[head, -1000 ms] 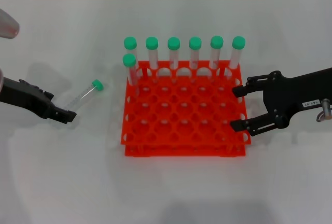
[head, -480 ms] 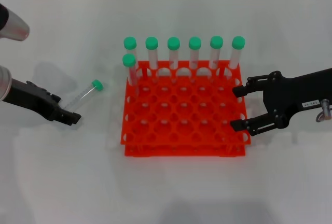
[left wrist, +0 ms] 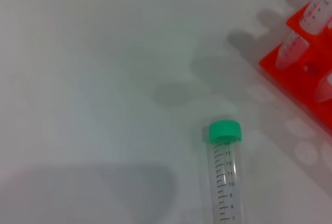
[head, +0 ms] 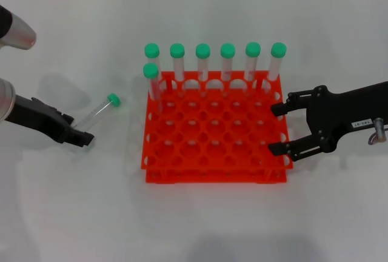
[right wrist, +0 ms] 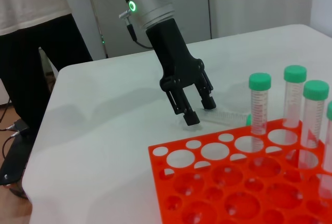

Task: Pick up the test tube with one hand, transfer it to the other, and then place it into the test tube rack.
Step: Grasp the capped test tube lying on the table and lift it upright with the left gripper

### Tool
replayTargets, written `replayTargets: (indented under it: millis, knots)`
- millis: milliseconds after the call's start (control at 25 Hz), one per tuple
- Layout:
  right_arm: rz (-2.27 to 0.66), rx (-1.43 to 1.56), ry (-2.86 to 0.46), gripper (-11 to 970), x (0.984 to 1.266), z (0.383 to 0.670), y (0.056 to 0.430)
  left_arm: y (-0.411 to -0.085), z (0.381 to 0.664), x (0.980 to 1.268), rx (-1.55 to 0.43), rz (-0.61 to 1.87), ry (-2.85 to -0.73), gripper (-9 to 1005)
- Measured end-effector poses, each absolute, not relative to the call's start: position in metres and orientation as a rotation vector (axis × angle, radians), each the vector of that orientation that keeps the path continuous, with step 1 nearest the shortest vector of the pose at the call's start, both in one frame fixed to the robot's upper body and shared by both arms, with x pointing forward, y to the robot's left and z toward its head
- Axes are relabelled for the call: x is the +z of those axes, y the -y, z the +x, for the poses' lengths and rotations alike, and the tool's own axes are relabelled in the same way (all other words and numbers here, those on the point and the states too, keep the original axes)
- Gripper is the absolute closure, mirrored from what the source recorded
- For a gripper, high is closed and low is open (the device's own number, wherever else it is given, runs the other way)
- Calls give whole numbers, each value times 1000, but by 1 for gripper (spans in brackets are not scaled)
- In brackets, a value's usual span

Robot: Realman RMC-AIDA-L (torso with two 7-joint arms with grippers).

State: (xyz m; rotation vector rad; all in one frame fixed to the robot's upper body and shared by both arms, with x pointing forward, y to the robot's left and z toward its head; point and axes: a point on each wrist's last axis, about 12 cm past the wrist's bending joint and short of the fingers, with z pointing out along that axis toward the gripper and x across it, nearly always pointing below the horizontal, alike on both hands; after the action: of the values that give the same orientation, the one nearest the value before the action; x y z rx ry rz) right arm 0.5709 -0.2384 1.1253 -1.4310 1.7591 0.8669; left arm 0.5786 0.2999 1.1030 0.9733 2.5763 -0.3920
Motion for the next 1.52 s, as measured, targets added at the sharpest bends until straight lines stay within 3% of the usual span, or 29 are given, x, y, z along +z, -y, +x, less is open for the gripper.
replayTargets:
  millis: [240,640,800,1400,1520]
  knots:
    - [-1435,869,-1759,140,1125,571,237,-299,578,1104,-411,949,-2598,336]
    - [-1433,871,-1753,140,1126,571,236,-297,579,1106,-368,956,-2644,423]
    - [-1434,871,-1752,141,1126,572,236,-294,581,1109,-362,978,-2652,604]
    - [-1429,866,-1753,141,1126,572,235,-290,587,1113,-319,1003,-2658,806]
    - [-1428,866,-1754,141,1125,572,235,-289,589,1116,-317,997,-2646,806]
